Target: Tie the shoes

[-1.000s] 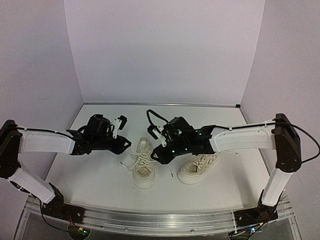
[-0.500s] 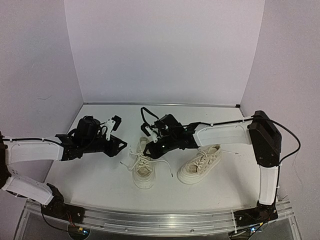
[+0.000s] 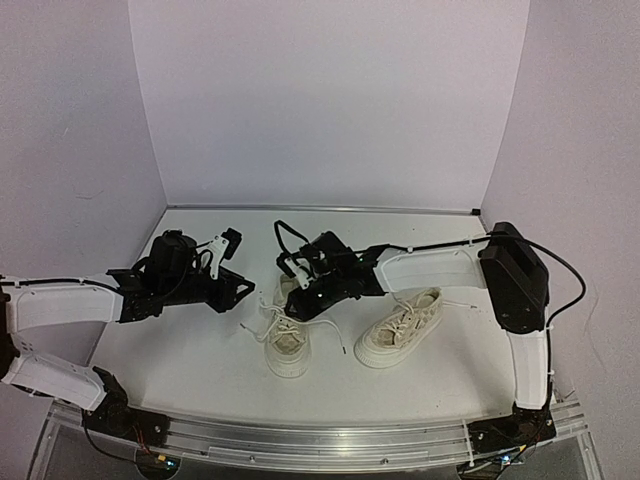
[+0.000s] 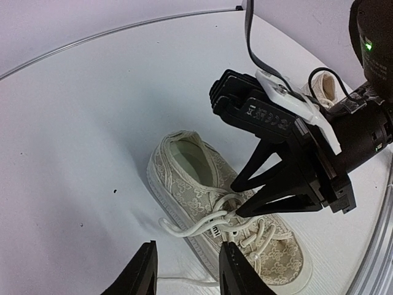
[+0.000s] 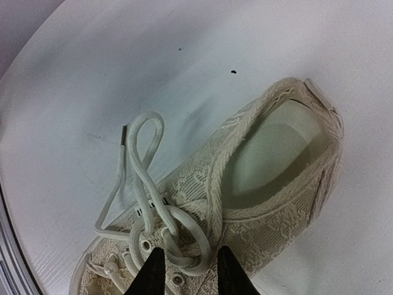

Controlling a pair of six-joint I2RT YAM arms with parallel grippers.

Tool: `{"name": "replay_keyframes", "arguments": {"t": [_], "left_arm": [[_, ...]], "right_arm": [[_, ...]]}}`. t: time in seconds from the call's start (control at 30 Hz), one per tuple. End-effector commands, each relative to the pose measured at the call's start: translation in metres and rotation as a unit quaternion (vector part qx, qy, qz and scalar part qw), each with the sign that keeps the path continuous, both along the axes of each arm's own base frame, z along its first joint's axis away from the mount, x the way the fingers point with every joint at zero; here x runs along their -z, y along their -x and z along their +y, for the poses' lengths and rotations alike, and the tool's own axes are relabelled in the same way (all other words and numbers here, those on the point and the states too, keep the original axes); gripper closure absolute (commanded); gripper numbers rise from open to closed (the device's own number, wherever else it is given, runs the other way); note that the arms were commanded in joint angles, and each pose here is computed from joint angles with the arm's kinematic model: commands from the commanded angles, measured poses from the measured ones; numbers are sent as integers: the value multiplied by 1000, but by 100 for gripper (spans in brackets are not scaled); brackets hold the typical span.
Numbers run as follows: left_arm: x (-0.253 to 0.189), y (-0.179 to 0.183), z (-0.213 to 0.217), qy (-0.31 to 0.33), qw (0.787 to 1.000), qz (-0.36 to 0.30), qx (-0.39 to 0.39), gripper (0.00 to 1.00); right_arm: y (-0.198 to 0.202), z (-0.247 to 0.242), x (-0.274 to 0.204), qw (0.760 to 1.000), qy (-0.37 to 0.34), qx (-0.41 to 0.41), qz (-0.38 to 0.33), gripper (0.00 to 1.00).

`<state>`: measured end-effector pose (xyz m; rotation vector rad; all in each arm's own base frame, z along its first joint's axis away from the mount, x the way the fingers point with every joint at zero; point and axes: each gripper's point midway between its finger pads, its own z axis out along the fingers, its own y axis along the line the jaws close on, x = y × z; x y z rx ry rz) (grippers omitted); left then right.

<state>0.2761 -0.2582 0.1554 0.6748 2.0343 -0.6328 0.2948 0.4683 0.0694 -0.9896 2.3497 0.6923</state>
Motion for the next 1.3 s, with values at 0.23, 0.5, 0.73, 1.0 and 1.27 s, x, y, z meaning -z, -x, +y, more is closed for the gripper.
{"name": "replay_keyframes", "arguments": {"t": [0.23, 0.5, 0.73, 1.0, 1.27], "left_arm": [[-8, 5, -7, 11, 998, -36, 40, 67], [-11, 31, -13, -13, 985, -135, 109, 71], [12, 58, -31, -114, 957, -202, 174, 68], [17, 59, -38, -187, 919, -283, 203, 69], [33, 48, -53, -257, 887, -301, 240, 74]], "right_arm": [[1, 6, -25, 1000, -20, -6, -5, 100], [0, 7, -40, 999, -54, 9, -5, 100], [-4, 0, -45, 997, -75, 25, 4, 100], [-3, -2, -45, 995, -91, 27, 19, 100], [-4, -2, -43, 995, -97, 27, 27, 100]]}}
